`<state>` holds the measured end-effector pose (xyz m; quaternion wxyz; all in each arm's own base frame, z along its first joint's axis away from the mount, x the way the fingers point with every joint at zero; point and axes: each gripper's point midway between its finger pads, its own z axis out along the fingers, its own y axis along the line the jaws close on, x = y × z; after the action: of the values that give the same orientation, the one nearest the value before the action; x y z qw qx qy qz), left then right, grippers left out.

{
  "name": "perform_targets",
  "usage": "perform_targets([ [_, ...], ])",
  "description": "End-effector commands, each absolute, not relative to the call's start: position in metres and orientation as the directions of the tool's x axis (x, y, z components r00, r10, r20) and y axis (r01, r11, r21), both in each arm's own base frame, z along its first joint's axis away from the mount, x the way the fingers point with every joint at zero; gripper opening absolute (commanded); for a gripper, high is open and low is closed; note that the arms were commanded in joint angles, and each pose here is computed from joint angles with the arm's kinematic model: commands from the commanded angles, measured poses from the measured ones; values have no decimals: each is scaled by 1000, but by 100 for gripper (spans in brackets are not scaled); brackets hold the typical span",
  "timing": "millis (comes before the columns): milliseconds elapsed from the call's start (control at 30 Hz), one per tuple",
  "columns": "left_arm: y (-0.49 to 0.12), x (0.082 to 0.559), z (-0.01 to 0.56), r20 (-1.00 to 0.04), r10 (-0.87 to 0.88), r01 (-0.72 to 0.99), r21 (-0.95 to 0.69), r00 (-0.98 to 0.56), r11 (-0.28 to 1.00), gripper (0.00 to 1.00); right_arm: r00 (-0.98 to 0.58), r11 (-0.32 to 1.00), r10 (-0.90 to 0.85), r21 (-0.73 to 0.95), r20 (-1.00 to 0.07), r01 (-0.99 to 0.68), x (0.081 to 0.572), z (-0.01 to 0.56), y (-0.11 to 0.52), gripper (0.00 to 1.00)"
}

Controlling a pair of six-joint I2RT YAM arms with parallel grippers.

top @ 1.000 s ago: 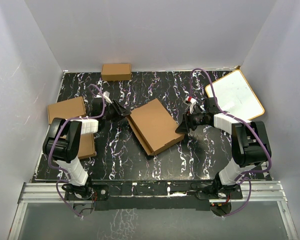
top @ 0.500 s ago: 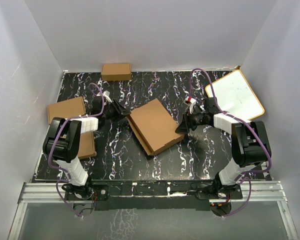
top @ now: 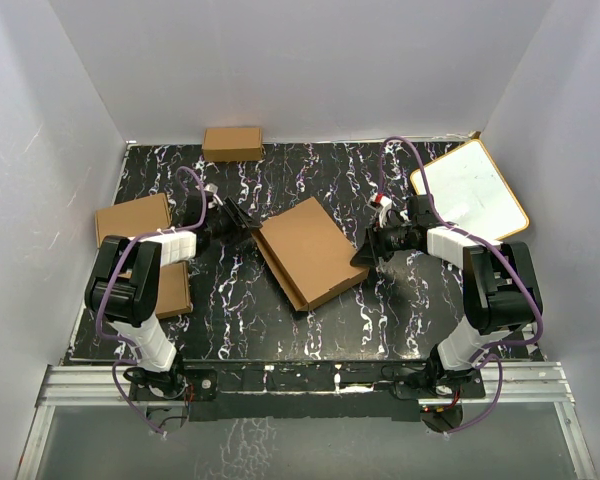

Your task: Fold the paper box

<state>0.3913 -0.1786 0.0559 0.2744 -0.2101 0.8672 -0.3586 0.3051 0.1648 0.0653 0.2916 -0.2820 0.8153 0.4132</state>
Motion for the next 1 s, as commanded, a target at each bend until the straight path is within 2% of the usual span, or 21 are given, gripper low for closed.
perform_targets([
  [0,-177,383,58,-309,-555,-213,-697,-772,685,48,-683,516,-276,495,-676,-699,299,45,166,52],
  [300,-184,385,63,-350,-487,-201,-609,-800,768,43,-683,515,-279,495,-675,-700,299,45,166,52],
  [533,-192,386,56,-337,-465,-192,-604,-819,774,15,-681,515,-282,493,-676,-702,298,45,166,52],
  [667,-195,386,57,-338,-457,-182,-605,-823,775,3,-682,515,-281,493,-675,-701,299,44,166,52],
  [800,-194,386,60,-346,-454,-176,-603,-821,778,2,-681,515,-282,492,-676,-702,299,45,166,52],
  [867,-193,388,66,-365,-459,-169,-604,-810,779,5,-679,516,-282,490,-677,-703,299,45,166,52],
  [900,-192,388,69,-375,-460,-166,-602,-805,781,8,-680,516,-282,491,-676,-702,299,44,166,52],
  [967,-187,389,78,-405,-461,-157,-593,-790,790,22,-680,516,-283,490,-676,-702,299,44,166,52],
])
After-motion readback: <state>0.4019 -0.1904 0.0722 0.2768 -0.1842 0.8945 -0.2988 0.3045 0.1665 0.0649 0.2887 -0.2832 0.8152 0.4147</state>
